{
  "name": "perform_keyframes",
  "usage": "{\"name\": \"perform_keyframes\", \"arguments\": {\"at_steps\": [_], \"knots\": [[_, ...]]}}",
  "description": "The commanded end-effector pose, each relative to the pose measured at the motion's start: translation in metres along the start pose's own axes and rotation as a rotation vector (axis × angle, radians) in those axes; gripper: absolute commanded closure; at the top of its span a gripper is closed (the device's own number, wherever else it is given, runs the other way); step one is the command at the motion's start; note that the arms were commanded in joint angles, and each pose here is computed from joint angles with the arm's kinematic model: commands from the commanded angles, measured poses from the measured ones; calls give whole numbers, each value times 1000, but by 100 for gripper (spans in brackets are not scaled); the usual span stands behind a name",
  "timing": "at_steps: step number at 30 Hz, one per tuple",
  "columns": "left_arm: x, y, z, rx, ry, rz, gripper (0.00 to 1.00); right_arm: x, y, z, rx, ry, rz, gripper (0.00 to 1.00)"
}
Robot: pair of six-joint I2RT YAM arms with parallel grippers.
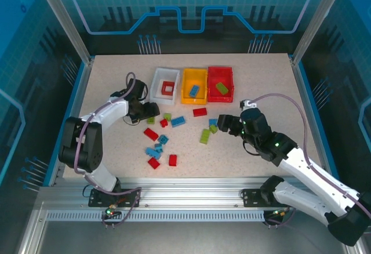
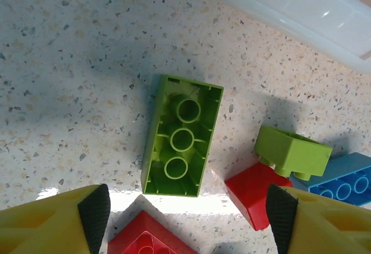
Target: Sort the legos into containers by color
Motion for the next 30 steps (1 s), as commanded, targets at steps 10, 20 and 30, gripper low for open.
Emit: {"name": "perform_keyframes", "arguments": {"at_steps": [10,20,30], "knots": [[-40,-36,-42,-47,201,-27,33,-2,28,5,0,51,103,23],[-58,-8,-34,49,40,35,35,-9,34,15,24,37,146,25],[-59,23,-34,100,-23,59,35,-14,38,23,42,21,164,25]]}}
Point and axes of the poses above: each hand's point on the last joint's axis, 136 mm out from that joint toward the fingers, its own y axis out along the fingers, its own z axis along the line the jaws close on, x = y × z, the point moved 7 cm from there along -y, back along the fingers, and after that the axes turned 12 degrees about -y, right-handed, at the moved point
